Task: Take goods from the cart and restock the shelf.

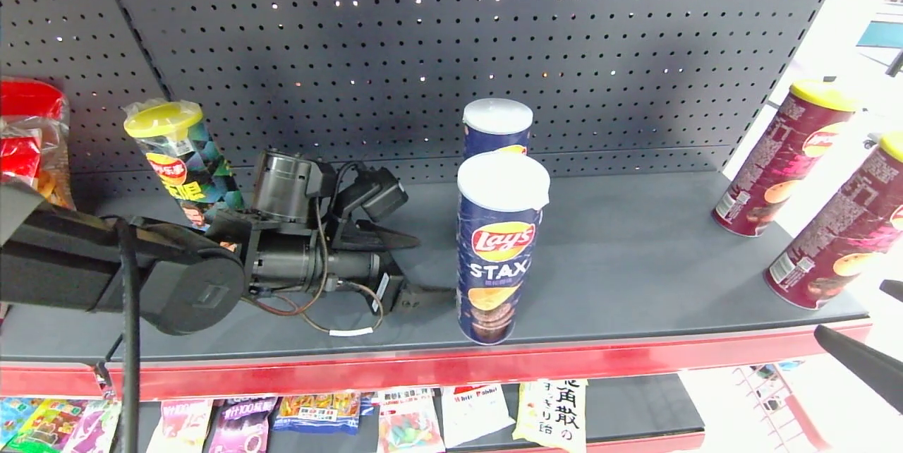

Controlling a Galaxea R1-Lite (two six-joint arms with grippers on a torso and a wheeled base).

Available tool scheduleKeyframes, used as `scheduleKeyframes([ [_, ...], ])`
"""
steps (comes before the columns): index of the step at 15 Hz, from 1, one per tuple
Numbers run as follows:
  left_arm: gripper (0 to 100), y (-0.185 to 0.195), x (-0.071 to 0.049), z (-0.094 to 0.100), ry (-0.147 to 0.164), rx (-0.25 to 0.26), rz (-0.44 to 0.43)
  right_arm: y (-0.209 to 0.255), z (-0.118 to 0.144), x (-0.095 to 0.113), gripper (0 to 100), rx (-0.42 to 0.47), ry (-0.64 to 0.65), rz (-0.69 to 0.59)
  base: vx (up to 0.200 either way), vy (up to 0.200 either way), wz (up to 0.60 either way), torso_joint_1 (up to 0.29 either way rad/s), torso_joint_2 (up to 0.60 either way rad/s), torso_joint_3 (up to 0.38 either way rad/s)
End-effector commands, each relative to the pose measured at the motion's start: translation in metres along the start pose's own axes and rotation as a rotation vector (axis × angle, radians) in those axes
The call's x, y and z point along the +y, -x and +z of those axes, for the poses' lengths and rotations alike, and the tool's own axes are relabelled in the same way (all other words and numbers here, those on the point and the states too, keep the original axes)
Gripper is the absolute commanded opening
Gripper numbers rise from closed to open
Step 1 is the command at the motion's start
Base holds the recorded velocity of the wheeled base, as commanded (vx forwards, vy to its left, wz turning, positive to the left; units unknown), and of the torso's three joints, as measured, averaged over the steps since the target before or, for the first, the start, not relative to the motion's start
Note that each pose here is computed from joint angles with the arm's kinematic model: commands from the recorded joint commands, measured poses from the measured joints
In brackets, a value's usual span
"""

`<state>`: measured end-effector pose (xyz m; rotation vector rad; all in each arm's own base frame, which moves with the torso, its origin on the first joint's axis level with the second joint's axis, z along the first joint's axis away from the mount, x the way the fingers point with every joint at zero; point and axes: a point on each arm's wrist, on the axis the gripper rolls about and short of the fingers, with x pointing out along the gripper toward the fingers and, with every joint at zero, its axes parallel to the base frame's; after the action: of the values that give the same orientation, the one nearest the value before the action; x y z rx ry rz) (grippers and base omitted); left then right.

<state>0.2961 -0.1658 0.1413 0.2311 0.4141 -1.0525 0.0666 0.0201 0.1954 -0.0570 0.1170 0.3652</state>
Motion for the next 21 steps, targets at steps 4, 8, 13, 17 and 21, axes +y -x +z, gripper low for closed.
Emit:
scheduleKeyframes([
  [4, 100, -0.0030, 0.0014, -0.0017, 0.002, 0.004, 0.000, -0.0003, 0.0000, 0.0000, 100, 0.000, 0.000, 0.001, 0.000, 0.000, 0.00, 0.000, 0.00, 0.000],
  [8, 100, -0.0030, 0.0020, 0.0003, 0.000, -0.001, 0.003, -0.0007, -0.0009, 0.0000, 100, 0.005, -0.001, 0.001, 0.000, 0.000, 0.00, 0.000, 0.00, 0.000],
  [13, 100, -0.0055, 0.0010, 0.0005, -0.001, 0.001, -0.003, -0.0003, -0.0026, 0.0001, 100, 0.008, -0.001, 0.001, 0.000, 0.000, 0.00, 0.000, 0.00, 0.000],
  [17, 100, -0.0076, 0.0008, -0.0003, -0.001, 0.003, -0.006, 0.0004, -0.0024, 0.0001, 100, 0.005, -0.001, 0.000, 0.000, 0.000, 0.00, 0.000, 0.00, 0.000],
  [21, 100, -0.0054, 0.0012, -0.0030, 0.005, 0.010, -0.002, 0.0006, -0.0028, 0.0002, 100, 0.005, -0.001, 0.001, 0.000, 0.000, 0.00, 0.000, 0.00, 0.000],
])
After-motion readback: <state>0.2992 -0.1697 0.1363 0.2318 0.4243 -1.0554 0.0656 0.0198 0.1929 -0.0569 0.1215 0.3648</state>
